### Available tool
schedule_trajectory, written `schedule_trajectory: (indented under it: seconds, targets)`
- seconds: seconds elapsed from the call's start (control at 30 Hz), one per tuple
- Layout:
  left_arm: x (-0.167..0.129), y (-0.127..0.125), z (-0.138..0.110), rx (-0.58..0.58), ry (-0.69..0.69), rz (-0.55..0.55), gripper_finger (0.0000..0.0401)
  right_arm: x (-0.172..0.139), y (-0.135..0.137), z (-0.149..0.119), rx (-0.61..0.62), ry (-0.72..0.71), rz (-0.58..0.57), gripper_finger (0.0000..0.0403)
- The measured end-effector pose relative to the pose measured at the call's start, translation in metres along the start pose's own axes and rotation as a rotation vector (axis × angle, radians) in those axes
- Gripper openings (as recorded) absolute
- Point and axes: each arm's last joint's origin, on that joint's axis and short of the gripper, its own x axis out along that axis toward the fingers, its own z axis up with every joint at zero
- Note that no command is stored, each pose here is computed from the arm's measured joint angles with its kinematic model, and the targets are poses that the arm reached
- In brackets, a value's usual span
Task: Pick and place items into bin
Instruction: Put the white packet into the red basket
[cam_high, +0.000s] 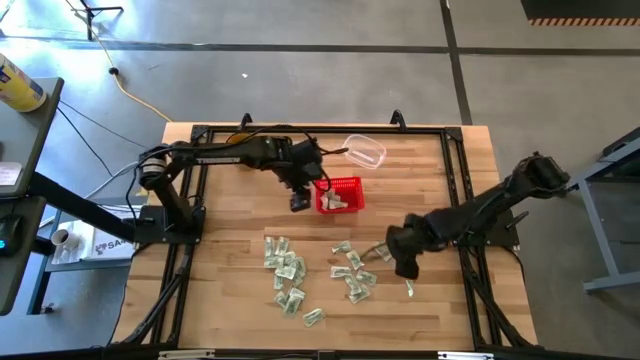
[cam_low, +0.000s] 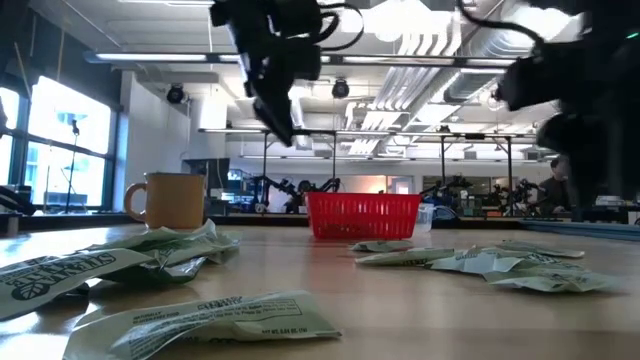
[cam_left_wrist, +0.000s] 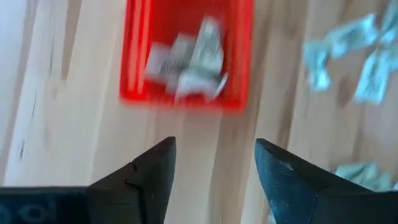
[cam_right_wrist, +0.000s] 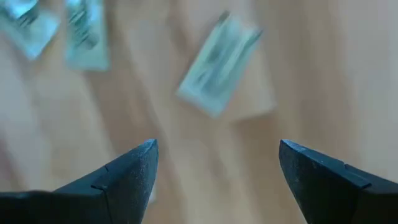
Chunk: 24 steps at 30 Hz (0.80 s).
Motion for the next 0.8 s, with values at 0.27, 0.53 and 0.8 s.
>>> schedule_trajectory:
  seconds: [0.27,0.53,0.8]
  targets:
    - [-0.003,-0.001,-0.027,-0.025,0.077,0.032,0.0226,-0.013,0.040,-0.021,0.371,-0.028,0.039,0.0324]
    - [0.008,0.001,-0.042,-0.010,0.104,0.058,0.0199,0.000,0.048,-0.033,0.536,0.081,-0.015,0.0323]
    - [0.010,0.001,-0.051,0.000,0.125,0.063,0.0195,0.022,0.054,-0.033,0.572,0.168,-0.034,0.0323]
